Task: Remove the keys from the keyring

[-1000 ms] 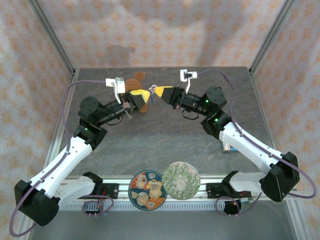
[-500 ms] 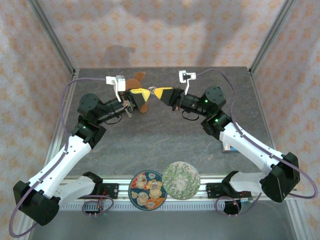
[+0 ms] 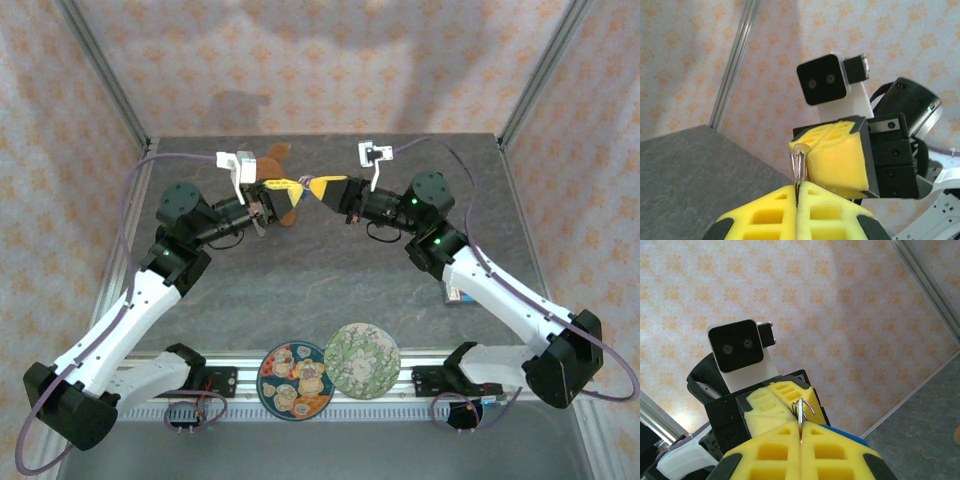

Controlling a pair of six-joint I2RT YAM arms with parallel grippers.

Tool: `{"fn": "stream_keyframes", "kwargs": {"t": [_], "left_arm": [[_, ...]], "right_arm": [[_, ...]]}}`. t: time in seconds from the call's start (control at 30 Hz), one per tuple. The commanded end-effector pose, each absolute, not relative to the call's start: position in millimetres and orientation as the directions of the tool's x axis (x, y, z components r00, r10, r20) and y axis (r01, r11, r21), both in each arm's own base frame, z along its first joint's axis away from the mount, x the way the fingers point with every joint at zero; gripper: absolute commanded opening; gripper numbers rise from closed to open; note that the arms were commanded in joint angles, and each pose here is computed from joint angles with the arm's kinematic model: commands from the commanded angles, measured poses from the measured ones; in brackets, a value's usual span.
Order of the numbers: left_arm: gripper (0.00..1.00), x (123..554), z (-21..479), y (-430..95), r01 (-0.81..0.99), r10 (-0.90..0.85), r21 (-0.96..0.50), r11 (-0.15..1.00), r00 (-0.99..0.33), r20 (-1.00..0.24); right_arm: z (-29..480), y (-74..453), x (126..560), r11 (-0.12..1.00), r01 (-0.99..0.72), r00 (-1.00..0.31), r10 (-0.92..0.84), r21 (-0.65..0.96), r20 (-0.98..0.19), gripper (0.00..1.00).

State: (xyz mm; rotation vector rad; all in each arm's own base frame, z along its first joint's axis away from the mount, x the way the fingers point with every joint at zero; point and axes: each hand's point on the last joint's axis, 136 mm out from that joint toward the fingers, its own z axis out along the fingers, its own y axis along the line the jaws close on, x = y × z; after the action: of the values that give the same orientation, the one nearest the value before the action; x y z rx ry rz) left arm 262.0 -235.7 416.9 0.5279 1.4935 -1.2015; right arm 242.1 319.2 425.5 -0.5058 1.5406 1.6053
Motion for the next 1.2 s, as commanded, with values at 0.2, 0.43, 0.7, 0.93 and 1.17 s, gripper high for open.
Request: {"fn": "stream_keyframes", "kwargs": {"t": [0.2, 0.43, 0.7, 0.93, 1.17], "left_arm": [[0.00, 254, 418, -242, 0.847, -0.197, -0.355, 0.396, -0.300, -0.933], [0.00, 254, 417, -243, 0.843, -0.178, -0.356, 0.403, -0.309, -0.934], [0.00, 255, 410, -242, 0.833, -0.156, -0.361, 0.419, -0.325, -0.933], [0.00, 256, 409, -242, 0.828, -0.140, -0.362, 0.429, -0.334, -0.932], [0.00, 258, 410, -243, 0.827, -0.139, -0.366, 0.426, -0.340, -0.930]], "right_arm": [[431, 330, 227, 0.117, -0.820, -0.532, 0.210, 0.561, -0.821, 0.00], [416, 340, 216, 0.153, -0.846, -0.501, 0.104, 0.511, -0.859, 0.00], [403, 332, 212, 0.253, -0.864, -0.449, 0.002, 0.435, -0.894, 0.00], [400, 325, 209, 0.299, -0.879, -0.411, -0.076, 0.372, -0.909, 0.00], [392, 331, 202, 0.276, -0.893, -0.401, -0.132, 0.354, -0.907, 0.00]]}}
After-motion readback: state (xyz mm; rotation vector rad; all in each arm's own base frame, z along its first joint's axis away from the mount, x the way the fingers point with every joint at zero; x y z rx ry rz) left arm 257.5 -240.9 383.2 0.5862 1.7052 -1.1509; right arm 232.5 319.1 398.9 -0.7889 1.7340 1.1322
